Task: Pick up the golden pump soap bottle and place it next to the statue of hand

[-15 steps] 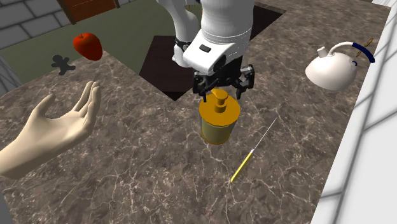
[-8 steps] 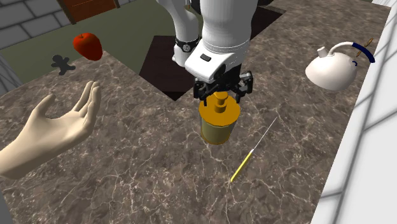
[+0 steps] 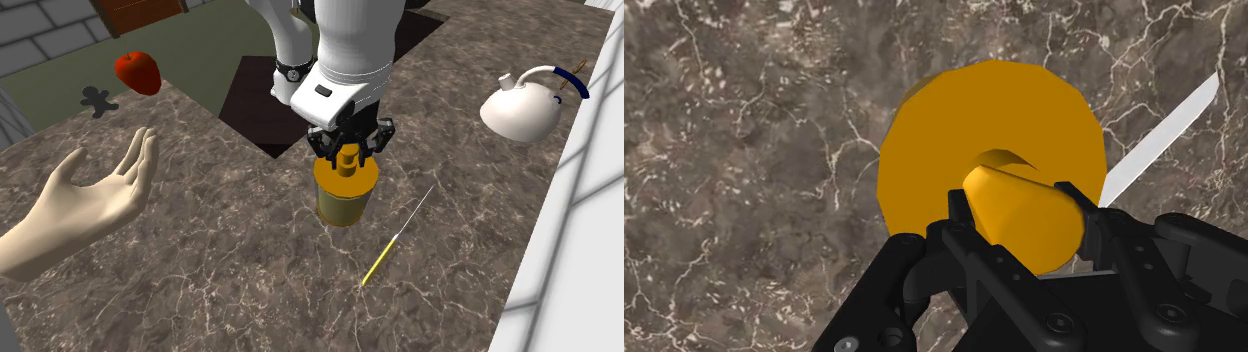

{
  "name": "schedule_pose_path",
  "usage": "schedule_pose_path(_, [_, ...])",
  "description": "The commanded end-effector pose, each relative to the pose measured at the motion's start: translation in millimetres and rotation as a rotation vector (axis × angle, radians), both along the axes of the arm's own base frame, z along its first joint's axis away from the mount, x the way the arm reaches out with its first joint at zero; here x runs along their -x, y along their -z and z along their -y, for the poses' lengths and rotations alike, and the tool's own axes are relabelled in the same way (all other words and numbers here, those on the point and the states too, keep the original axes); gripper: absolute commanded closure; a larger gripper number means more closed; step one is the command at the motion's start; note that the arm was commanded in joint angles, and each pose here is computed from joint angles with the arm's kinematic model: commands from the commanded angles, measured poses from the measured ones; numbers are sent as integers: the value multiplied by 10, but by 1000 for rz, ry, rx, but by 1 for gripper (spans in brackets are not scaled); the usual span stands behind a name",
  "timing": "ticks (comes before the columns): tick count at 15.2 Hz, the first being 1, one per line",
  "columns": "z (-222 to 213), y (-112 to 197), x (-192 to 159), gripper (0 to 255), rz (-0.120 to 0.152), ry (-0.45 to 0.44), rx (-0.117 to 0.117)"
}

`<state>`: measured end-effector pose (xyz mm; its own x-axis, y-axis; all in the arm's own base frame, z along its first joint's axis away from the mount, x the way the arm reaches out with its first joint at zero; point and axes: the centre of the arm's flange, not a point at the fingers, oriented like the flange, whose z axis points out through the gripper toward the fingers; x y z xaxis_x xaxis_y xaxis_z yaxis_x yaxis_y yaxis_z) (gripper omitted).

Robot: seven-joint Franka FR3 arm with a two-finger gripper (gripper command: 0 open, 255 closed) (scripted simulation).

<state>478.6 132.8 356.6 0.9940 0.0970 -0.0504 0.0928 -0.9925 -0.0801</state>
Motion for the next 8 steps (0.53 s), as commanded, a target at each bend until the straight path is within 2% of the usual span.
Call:
schedule_pose_path(1, [1, -1, -1, 255, 0, 0, 0])
schedule_pose_path(5, [0, -1, 0, 255, 0, 0, 0])
schedule_pose_path(8, [0, -159, 0, 255, 0, 0, 0])
